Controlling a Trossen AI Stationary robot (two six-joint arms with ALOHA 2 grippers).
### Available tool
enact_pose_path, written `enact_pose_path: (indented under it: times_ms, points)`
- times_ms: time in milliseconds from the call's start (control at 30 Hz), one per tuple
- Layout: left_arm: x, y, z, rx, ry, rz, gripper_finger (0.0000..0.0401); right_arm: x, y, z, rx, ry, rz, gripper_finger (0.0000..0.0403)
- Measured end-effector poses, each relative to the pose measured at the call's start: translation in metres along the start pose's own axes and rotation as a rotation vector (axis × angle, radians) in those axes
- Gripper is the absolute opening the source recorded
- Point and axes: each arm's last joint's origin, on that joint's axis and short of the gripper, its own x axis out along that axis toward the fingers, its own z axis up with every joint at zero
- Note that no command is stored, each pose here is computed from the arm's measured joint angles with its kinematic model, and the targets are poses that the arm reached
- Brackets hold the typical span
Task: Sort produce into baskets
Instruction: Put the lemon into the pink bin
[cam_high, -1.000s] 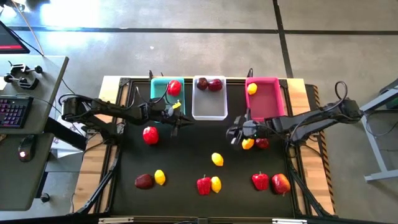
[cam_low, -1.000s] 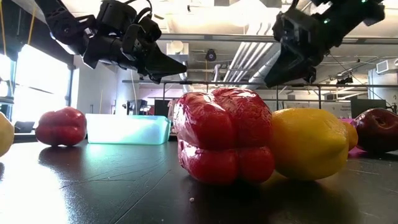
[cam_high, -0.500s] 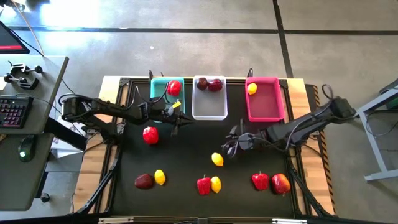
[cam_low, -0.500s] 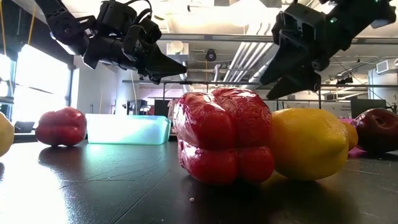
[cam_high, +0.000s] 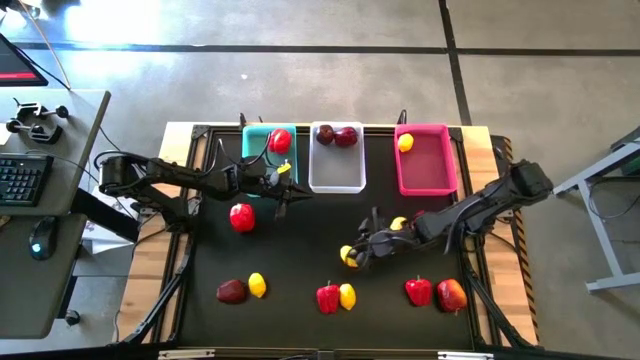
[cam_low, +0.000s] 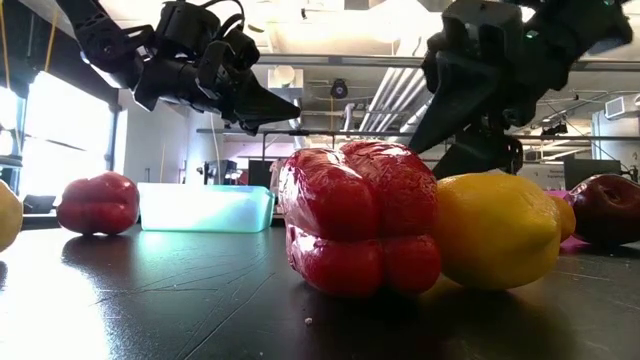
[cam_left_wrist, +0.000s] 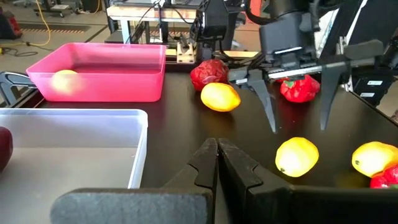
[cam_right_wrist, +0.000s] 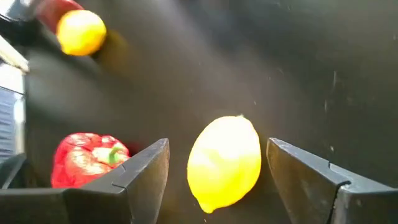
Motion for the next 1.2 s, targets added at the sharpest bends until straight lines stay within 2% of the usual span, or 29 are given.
enact_pose_path:
  times_ms: [200, 400, 800, 1200]
  points:
    - [0.000, 0.000, 0.000, 0.005, 0.003, 0.000, 0.0000, 0.013, 0.020, 0.015, -0.013, 0.163, -0.152, 0.0262]
    - [0.000, 0.000, 0.000, 0.007, 0.002, 0.000, 0.0000, 0.026, 0.031, 0.029, -0.039, 0.263, -0.222, 0.0262]
    - [0.000, 0.000, 0.000, 0.013, 0.004, -0.001, 0.0000, 0.033, 0.017, 0.039, -0.010, 0.340, -0.241, 0.0259]
    - [0.000, 0.000, -0.002, 0.008, 0.023, -0.002, 0.0000, 0.044, 0.010, 0.037, 0.036, 0.468, -0.209, 0.0219]
